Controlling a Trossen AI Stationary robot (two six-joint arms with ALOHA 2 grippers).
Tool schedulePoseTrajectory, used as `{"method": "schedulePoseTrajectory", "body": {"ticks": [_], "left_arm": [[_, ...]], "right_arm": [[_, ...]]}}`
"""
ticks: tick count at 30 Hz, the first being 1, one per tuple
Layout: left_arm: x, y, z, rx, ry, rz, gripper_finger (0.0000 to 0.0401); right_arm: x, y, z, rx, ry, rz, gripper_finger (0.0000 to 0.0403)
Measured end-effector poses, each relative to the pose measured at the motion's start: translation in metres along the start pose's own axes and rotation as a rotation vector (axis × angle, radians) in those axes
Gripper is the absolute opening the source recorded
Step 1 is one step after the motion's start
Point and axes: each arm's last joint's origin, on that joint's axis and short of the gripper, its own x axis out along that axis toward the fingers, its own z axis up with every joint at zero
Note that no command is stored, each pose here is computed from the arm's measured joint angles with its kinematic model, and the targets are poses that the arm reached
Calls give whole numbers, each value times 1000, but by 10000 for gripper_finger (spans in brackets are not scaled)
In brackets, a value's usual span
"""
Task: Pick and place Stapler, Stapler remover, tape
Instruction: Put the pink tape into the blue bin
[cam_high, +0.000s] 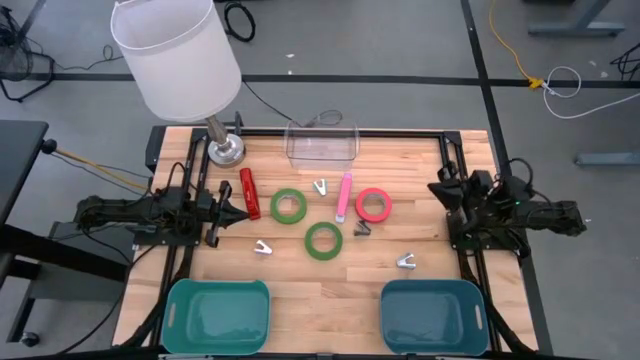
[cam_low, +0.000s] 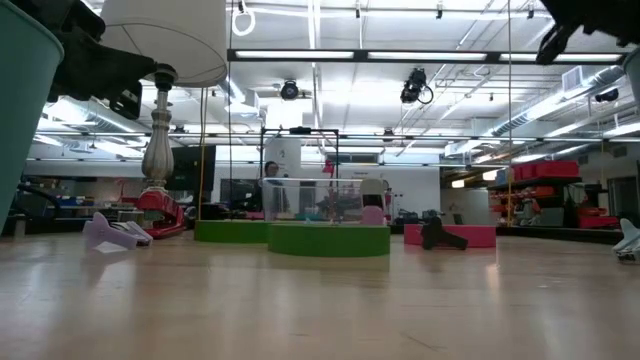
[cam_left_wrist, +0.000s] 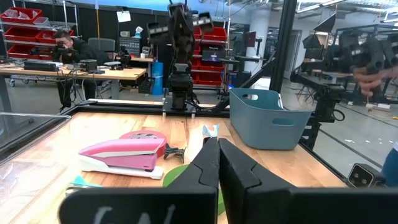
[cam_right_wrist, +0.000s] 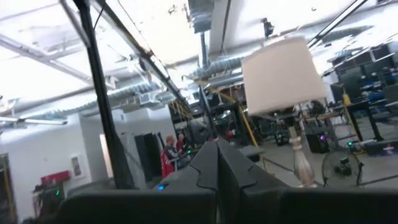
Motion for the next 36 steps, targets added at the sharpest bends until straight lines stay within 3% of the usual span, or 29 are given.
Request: {"method": "schedulePoseTrajectory", "body": {"ticks": [17,23,30,36], "left_arm": [[0,0,0,0,0,0,3],[0,0,0,0,0,0,3],[0,0,0,0,0,0,3],[0,0,0,0,0,0,3]], "right_arm": [[53,26,94,-33,-14,-24,2],[71,33,119,-113,3,-27,2],[87,38,136,-191,90,-41,2],[95,37,128,-200,164,-52,2]]}}
